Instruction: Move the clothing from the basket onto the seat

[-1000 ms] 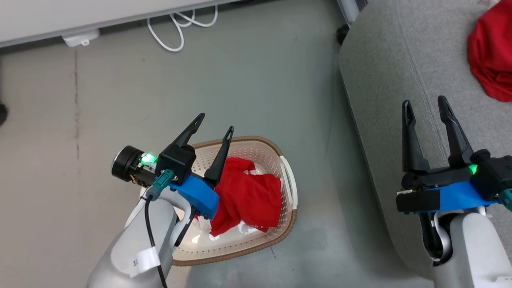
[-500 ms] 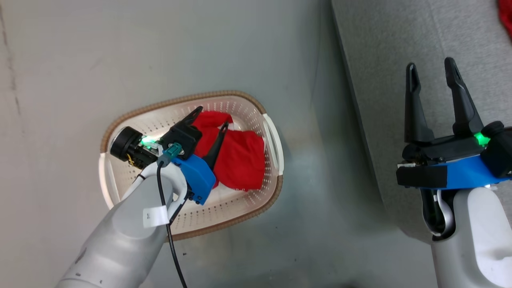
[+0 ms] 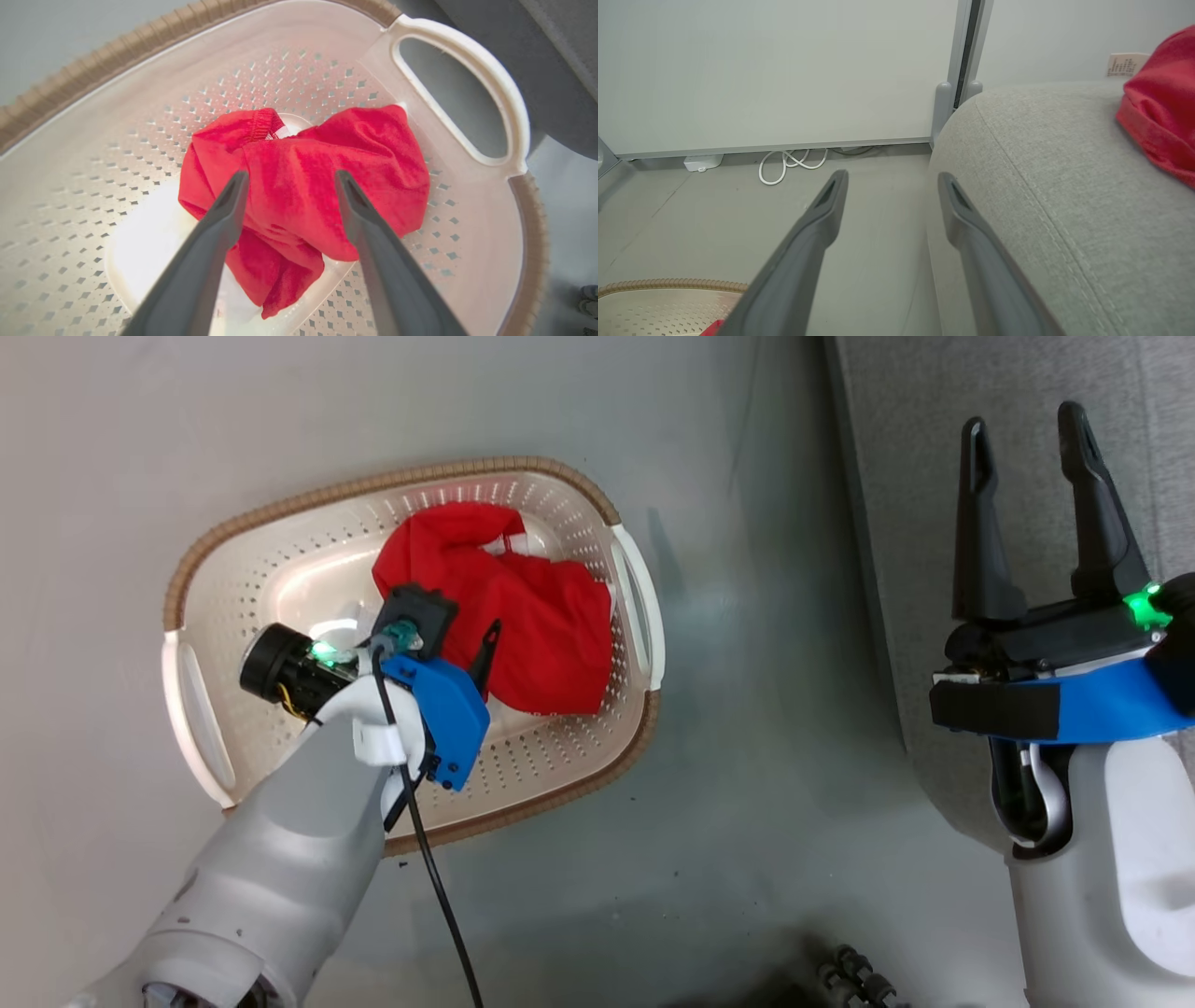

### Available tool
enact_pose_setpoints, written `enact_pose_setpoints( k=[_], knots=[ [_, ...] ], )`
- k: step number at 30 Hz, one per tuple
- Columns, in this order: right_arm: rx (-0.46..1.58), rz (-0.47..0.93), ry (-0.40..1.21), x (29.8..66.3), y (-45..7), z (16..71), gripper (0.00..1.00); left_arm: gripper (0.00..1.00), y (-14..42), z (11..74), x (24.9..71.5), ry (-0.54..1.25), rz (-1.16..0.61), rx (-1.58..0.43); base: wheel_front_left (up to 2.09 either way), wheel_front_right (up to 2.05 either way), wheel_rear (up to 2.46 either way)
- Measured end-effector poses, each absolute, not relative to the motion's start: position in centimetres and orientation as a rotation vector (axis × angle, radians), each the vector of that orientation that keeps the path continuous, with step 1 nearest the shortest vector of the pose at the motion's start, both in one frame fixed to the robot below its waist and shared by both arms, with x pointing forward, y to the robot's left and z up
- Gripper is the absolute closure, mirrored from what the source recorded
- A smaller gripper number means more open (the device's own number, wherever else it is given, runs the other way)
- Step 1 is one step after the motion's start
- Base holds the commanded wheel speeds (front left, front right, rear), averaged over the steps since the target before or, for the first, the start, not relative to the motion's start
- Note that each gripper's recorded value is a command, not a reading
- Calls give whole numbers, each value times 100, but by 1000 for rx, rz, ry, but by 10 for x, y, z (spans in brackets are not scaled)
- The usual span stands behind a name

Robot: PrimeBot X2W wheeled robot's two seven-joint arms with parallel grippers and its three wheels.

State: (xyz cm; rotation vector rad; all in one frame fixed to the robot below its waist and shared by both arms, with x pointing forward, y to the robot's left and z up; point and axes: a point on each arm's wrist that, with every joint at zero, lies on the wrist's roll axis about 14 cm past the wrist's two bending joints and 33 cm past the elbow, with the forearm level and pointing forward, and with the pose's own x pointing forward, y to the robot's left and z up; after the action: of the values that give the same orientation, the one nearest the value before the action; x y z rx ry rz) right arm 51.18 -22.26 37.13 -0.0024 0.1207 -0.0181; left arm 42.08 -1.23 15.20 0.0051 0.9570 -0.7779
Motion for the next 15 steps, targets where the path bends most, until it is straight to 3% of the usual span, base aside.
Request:
enact_pose_setpoints(
  k=[15],
  knots=[
    [-13, -15, 193, 517, -223, 325, 0, 0, -1, 95, 405, 1200, -697, -52, 0, 0, 0]
  ],
)
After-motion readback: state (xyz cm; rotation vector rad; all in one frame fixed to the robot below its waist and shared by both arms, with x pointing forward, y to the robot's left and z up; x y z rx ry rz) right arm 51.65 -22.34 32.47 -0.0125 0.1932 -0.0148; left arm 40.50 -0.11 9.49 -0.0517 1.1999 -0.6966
